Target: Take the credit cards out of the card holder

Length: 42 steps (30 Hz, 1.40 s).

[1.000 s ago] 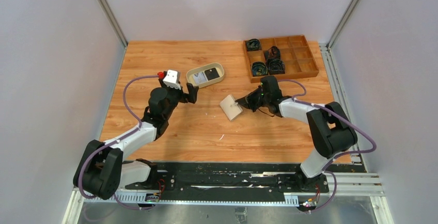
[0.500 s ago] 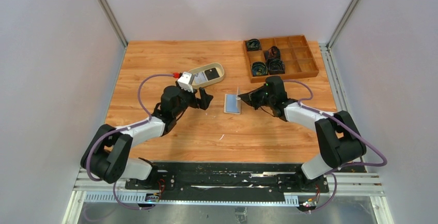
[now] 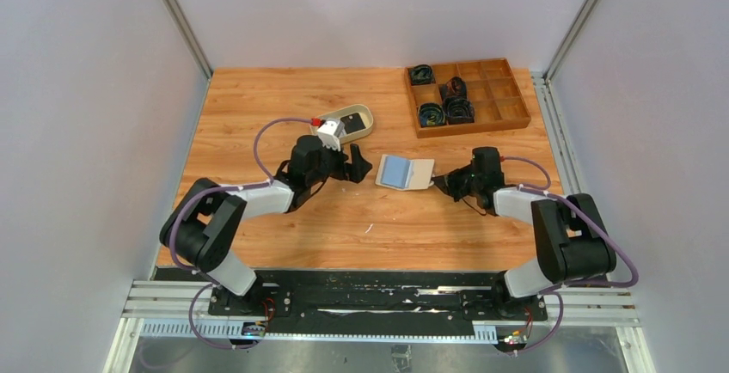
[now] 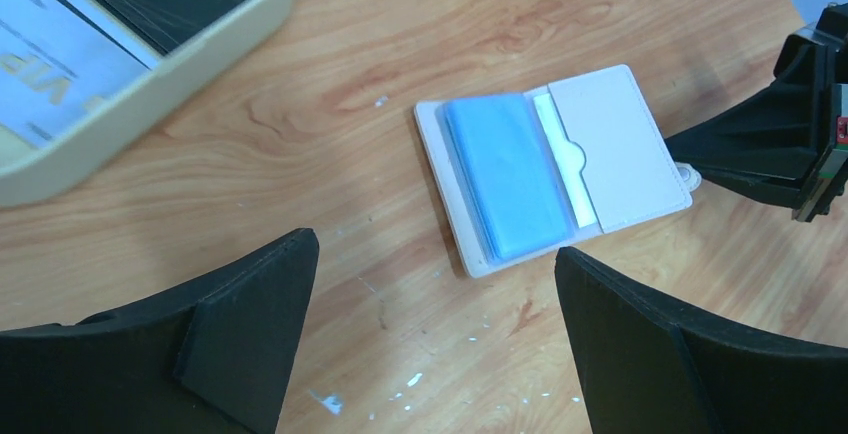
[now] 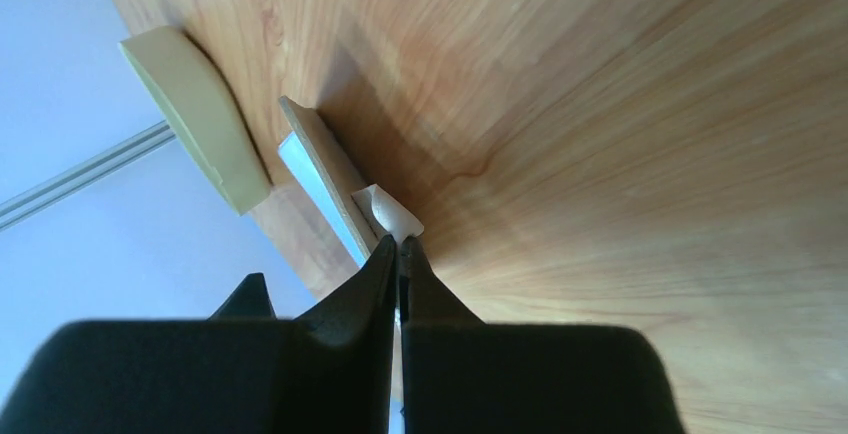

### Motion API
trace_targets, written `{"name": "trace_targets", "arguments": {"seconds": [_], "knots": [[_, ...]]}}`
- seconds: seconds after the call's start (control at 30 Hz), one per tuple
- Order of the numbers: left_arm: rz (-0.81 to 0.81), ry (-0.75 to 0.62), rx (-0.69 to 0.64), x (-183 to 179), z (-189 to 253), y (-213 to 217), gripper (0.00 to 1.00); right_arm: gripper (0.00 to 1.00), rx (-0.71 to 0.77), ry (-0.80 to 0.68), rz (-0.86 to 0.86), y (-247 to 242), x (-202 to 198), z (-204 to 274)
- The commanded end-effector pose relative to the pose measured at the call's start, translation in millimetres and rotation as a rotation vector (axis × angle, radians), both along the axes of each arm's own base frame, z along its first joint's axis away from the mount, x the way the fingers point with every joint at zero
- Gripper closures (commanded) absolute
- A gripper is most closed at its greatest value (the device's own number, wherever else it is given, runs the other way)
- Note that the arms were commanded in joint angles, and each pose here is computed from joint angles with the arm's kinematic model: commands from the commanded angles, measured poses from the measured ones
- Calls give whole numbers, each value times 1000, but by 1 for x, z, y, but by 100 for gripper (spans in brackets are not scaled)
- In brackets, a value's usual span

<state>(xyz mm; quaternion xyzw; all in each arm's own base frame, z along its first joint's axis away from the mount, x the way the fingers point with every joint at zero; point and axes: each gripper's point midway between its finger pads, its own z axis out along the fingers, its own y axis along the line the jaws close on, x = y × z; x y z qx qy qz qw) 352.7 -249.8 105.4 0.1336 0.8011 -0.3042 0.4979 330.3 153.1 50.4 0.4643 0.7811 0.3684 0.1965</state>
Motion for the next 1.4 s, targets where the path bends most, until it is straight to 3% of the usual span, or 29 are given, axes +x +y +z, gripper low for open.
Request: {"name": "trace_targets", "arguments": {"seconds": [0.0,0.37,0.57,0.67,0.83,1.13,1.37], "knots": [[23,169,-54,-7,-22,-12,0,100,-66,12,49,-16,-11,-13],[-44,451,-176,-19,-56,-46,1,100,-6,-30,152,-2,3,-17],[-4,550,-216,-25,-77,-47,12,100,26,-47,173,3,3,-20],[9,615,-320,-26,-88,-52,17,100,38,-55,181,4,3,-20],[11,634,-536,-26,-85,-59,32,100,49,-66,178,1,2,-18],[89,555,-582,-21,-73,-42,37,100,43,-82,178,-2,3,-16],[100,564,-603,-22,-77,-40,51,100,50,-93,189,-1,3,-13]]}}
